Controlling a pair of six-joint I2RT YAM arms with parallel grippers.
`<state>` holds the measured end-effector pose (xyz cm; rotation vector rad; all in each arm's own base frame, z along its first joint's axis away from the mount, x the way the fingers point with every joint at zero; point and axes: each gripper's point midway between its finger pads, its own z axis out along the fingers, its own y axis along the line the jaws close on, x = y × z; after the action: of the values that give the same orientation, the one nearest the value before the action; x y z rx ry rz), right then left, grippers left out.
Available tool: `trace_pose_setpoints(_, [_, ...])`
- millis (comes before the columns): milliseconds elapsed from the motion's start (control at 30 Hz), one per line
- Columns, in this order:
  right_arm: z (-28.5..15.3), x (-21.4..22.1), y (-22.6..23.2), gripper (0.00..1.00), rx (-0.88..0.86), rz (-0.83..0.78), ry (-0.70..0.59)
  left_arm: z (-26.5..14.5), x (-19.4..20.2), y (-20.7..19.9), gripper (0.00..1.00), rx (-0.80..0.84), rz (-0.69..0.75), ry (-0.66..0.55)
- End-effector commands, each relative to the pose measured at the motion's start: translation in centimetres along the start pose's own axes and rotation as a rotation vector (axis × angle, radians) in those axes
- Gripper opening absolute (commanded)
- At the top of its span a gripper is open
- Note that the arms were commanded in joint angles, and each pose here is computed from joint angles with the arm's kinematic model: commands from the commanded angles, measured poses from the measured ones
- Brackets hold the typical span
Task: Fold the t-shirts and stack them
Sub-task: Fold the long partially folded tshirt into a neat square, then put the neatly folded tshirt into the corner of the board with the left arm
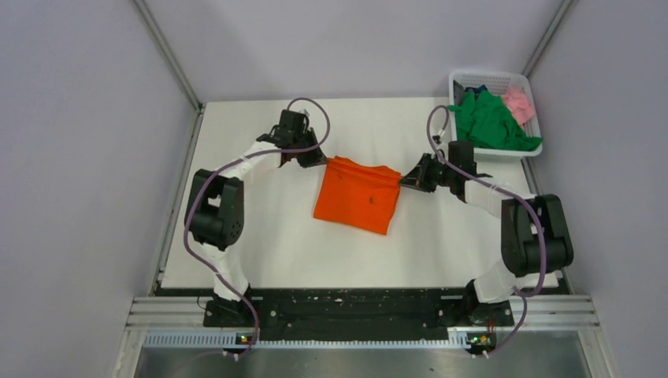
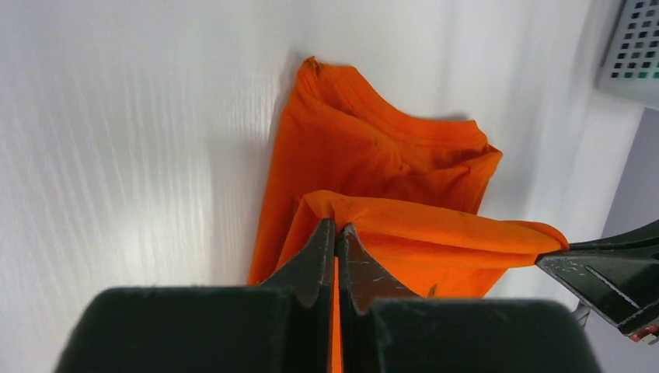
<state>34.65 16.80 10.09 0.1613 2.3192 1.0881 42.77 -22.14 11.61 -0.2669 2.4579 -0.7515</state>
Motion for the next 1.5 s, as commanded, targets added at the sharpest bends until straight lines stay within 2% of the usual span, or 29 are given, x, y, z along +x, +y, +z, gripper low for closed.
trace_pose_setpoints(0, [1.9,-3.7,-2.0,0.0,0.037,-0.061,-0.063,2.6,-1.7,1.0,0.09,-0.012,0.016,0.016])
trace_pose_setpoints(33, [2.5,-4.3,-2.8,0.06,0.055,-0.056,-0.067,3.1,-2.2,1.1,0.17,-0.018,0.015,0.011])
trace_pose_setpoints(67, [2.9,-5.0,-3.4,0.2,0.075,-0.046,-0.074,3.5,-2.6,1.1,0.26,-0.024,0.014,0.01])
trace_pose_setpoints(133, [3.6,-6.1,-3.8,0.5,0.082,-0.044,-0.075,3.6,-3.9,0.2,0.56,-0.01,0.017,0.011])
trace_pose_setpoints(167, [3.8,-6.3,-3.5,0.62,0.071,-0.045,-0.066,3.5,-4.0,-0.1,0.79,-0.007,0.016,0.015])
trace_pose_setpoints(200, [3.7,-6.4,-2.8,0.75,0.044,-0.049,-0.055,3.2,-4.1,-0.4,0.94,0.0,0.013,0.016])
trace_pose_setpoints(233, [3.6,-6.1,-2.1,0.84,0.021,-0.056,-0.046,2.8,-4.1,-0.7,0.98,0.008,0.011,0.014])
trace_pose_setpoints(300, [2.9,-5.3,-1.5,0.97,0.041,-0.081,-0.047,1.7,-3.3,-0.9,0.99,0.014,-0.001,0.013])
trace_pose_setpoints(433, [0.9,-1.9,-0.7,0.99,0.075,-0.093,-0.03,0.4,0.3,-1.2,0.99,0.043,0.018,0.044])
trace_pose_setpoints(533, [-0.3,1.8,2.2,0.99,0.012,-0.15,-0.004,0.2,3.0,-0.2,0.99,0.023,0.022,0.09])
trace_pose_setpoints(667, [-0.7,7.0,5.0,0.99,-0.062,-0.225,0.093,0.7,5.3,1.0,0.99,-0.019,0.037,0.14])
trace_pose_setpoints(767, [-1.8,7.9,5.2,0.99,-0.077,-0.201,0.06,1.6,6.4,1.7,0.94,-0.038,0.071,0.18])
trace_pose_setpoints(1000, [-4.4,7.7,5.8,0.99,-0.053,-0.225,-0.007,4.4,7.4,4.2,0.7,-0.182,0.113,0.232])
trace_pose_setpoints(1100, [-5.0,7.6,6.2,0.99,-0.058,-0.237,-0.018,5.4,7.5,4.8,0.49,-0.237,0.127,0.246])
trace_pose_setpoints(1267, [-5.8,7.0,6.2,0.99,-0.026,-0.265,-0.057,6.1,7.8,5.2,0.02,-0.301,0.151,0.257])
trace_pose_setpoints(1467, [-6.0,5.9,5.0,0.99,0.063,-0.278,-0.089,4.9,3.9,7.9,0.0,-0.535,0.188,0.149])
